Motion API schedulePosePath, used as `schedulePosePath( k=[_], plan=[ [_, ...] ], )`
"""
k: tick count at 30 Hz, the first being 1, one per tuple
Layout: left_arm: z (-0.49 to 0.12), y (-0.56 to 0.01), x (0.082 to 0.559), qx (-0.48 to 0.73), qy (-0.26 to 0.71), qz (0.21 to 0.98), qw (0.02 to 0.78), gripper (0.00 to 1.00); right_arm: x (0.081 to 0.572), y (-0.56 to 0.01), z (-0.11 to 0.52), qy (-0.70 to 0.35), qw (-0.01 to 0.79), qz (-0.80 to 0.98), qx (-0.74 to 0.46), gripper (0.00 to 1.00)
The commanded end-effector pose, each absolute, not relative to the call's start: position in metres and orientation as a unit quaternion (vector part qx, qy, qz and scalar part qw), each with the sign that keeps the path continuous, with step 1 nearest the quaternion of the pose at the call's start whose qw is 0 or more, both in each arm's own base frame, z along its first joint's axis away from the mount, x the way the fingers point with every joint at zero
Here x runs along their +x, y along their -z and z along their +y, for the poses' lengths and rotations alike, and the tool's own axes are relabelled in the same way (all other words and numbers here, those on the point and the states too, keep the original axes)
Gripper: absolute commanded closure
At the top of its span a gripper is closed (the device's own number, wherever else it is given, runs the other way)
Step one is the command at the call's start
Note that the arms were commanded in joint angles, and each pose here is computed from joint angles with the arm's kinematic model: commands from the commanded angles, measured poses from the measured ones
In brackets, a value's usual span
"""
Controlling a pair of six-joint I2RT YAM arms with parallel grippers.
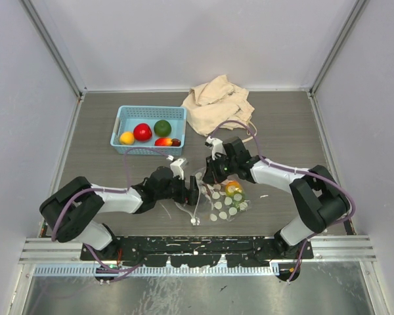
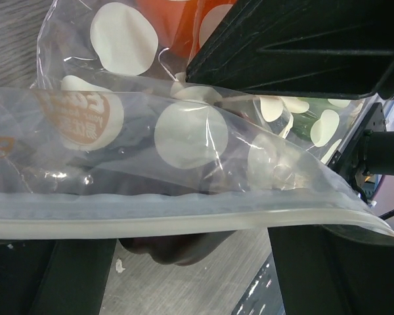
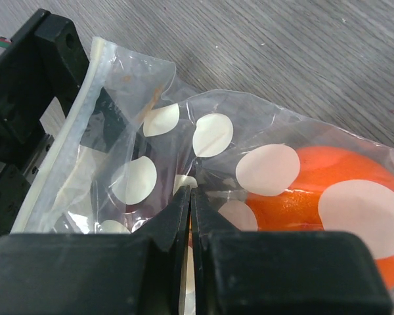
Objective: Open the zip-top bag and remove the fake food
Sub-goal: Pick up the fake fruit from the zipper food storage bag.
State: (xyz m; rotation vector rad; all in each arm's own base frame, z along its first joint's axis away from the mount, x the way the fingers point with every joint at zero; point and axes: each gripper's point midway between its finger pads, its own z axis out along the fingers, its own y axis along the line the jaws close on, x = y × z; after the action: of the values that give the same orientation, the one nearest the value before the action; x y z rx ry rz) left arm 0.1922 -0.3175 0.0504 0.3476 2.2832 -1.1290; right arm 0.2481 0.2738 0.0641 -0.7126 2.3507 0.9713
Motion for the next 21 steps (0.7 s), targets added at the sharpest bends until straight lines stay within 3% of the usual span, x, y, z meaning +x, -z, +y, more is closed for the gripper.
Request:
schedulePosePath(
  k=[1, 5, 11, 21],
  plan=[
    [-0.33, -0.067, 0.199, 0.141, 0.44, 0.835, 0.298, 0.17, 0.25, -0.077, 0.289, -0.397, 0.256, 0.84, -0.266, 0.91],
    [-0.33, -0.067, 0.198, 0.142, 0.442, 0.835, 0.295, 0.18, 0.25, -0.075, 0.292, -0.406, 0.248, 0.84, -0.26, 0.91],
    [-0.327, -0.069, 0.195, 0.162, 0.435, 0.835, 0.296, 0.09, 0.253, -0.071, 0.295, -0.406, 0.241, 0.844, -0.253, 0.91],
    [-0.306, -0.056, 0.201, 0.17, 0.365, 0.861, 0.309, 0.11, 0.255, -0.071, 0.296, -0.404, 0.238, 0.846, -0.252, 0.91]
  ],
)
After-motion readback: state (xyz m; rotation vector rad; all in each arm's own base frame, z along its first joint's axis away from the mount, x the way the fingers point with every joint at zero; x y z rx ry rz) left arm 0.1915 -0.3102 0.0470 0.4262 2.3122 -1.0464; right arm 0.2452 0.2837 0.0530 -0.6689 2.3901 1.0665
